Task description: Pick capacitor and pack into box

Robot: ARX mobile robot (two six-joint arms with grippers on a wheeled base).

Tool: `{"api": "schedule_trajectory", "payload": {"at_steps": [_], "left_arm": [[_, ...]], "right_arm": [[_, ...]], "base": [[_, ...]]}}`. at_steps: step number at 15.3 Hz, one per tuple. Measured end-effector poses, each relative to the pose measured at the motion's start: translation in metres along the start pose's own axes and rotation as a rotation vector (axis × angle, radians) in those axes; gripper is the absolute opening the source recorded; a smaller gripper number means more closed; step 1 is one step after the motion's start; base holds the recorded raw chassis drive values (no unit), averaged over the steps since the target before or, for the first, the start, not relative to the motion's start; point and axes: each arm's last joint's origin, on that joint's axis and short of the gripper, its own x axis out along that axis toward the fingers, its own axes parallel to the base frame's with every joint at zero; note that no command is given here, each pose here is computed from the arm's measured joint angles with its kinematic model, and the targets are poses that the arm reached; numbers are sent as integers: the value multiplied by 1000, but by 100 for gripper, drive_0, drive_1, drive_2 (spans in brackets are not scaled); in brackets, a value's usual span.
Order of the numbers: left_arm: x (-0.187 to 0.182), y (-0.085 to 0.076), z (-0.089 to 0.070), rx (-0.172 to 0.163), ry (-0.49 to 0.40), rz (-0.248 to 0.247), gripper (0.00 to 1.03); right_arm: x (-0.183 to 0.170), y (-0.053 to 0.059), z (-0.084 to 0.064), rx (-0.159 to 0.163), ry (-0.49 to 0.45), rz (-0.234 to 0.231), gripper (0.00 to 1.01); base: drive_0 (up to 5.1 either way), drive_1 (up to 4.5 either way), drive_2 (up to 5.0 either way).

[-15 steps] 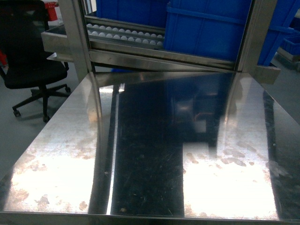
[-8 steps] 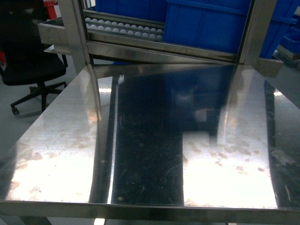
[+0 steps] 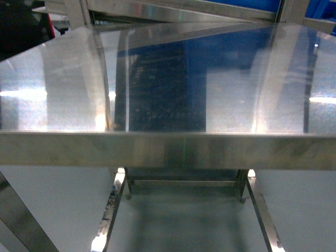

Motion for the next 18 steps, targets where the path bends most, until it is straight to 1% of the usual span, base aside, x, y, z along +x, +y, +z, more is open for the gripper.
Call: {"api": "schedule_trajectory", "payload": {"at_steps": [18], "left_arm": [[0,0,0,0,0,0,44]], "right_arm": [[0,0,0,-1,1,0,98]], "base": [[0,0,0]]}}
